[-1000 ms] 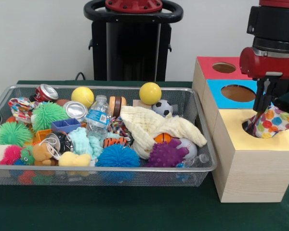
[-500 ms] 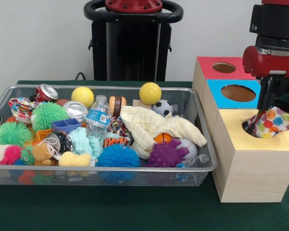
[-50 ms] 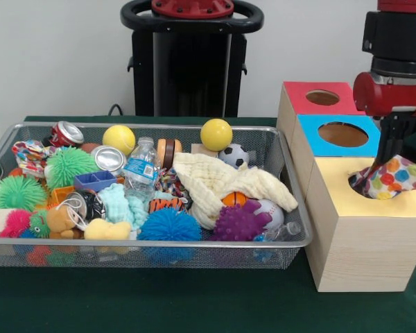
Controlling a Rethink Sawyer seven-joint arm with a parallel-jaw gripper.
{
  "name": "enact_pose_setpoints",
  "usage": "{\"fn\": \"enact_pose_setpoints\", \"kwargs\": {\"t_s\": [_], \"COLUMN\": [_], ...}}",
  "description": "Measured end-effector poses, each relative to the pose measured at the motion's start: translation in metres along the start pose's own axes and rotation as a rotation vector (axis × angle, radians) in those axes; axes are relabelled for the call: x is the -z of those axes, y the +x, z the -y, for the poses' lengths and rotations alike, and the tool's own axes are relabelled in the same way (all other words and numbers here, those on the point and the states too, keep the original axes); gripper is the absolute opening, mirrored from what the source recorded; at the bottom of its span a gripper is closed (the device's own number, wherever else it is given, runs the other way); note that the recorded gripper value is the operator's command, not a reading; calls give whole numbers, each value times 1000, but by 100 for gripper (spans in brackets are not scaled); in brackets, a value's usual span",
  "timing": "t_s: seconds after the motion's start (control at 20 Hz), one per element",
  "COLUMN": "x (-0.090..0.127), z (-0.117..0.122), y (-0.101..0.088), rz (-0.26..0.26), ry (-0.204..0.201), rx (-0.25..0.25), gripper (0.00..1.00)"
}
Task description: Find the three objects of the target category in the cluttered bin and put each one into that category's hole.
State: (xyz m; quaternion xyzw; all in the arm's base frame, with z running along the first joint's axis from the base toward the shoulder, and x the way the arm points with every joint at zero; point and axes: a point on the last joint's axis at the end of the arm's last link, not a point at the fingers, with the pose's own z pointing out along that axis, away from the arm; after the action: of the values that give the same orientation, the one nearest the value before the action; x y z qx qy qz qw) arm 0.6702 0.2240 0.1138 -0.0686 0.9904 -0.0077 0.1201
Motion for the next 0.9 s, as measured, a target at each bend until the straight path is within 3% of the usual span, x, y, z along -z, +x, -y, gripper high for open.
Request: {"fn": "enact_pose_setpoints", "kwargs": {"t_s": [0.55,0.9], "x": [-14,-17], "z": [1,0], "y": [2,6], "rz": [59,63], "ry": [-29,-27], "rx": [-25,-22], "gripper": [0,0]}}
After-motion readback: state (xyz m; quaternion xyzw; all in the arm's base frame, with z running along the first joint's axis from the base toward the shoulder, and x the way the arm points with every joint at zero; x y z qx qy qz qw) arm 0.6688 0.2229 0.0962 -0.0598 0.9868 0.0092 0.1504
